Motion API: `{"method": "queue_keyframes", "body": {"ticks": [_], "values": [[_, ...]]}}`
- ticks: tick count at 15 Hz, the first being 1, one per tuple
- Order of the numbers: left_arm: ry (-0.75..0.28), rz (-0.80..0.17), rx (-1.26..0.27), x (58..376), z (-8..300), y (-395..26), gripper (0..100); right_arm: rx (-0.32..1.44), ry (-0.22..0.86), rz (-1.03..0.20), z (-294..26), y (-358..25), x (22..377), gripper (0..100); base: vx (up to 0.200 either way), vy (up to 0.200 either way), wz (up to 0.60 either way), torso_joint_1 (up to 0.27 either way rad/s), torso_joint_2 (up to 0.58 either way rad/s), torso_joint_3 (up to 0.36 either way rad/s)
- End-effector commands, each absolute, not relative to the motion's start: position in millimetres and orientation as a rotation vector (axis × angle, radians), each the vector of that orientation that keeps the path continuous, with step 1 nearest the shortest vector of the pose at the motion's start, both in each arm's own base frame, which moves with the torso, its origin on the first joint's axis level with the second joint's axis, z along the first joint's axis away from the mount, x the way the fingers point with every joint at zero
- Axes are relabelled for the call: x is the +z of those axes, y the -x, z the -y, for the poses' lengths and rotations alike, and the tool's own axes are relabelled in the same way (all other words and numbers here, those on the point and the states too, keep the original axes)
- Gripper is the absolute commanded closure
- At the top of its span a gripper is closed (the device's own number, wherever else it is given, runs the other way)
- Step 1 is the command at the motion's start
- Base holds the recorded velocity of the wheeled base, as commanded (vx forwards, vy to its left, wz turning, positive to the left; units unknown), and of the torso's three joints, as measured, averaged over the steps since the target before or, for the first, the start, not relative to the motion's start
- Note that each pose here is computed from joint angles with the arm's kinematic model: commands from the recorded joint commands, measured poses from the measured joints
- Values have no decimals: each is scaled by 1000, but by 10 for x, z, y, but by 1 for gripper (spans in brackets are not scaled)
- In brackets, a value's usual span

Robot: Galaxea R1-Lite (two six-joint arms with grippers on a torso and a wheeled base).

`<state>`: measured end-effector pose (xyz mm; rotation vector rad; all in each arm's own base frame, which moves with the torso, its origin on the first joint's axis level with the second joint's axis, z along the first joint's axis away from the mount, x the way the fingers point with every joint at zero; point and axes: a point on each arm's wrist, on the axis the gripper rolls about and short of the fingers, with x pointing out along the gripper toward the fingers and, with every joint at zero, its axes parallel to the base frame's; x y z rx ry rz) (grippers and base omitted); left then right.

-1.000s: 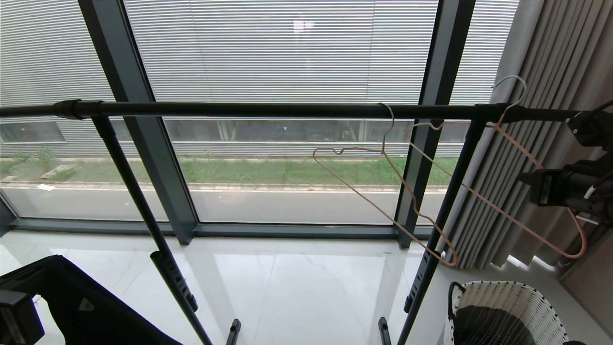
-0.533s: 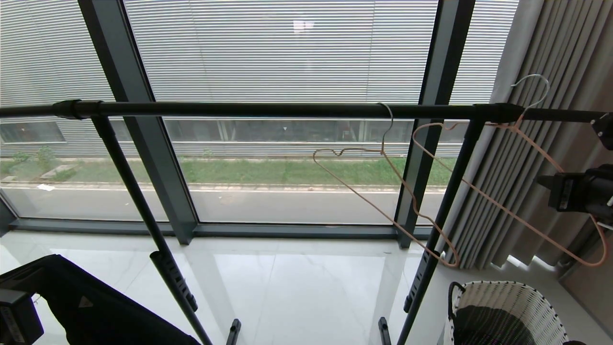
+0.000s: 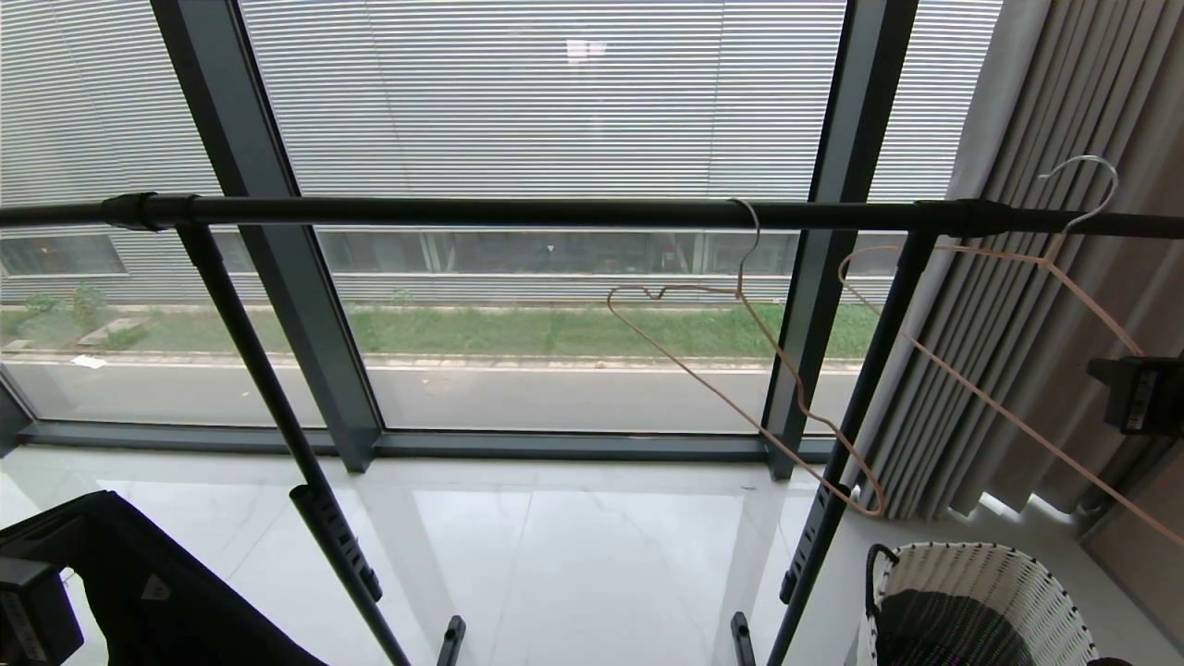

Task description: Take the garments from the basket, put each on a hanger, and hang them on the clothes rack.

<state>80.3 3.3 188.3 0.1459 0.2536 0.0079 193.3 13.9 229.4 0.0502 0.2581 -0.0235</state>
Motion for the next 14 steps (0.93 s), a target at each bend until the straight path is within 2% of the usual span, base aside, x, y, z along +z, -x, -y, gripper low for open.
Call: {"method": "queue_keyframes", "body": {"ticks": [1, 12, 14], "values": [[-146, -255, 14, 1882, -35, -806, 100, -56, -53, -240, -72, -1802, 2293, 100, 0, 0, 0, 0, 0, 0], [-152, -261, 34, 1872, -40, -805, 100, -45, -17, -232, -56, -1483, 2224, 100, -200, 0, 0, 3, 4, 3], [-152, -265, 34, 1863, -40, -804, 100, -20, -16, -217, -87, -1455, 2251, 100, 0, 0, 0, 0, 0, 0]]}}
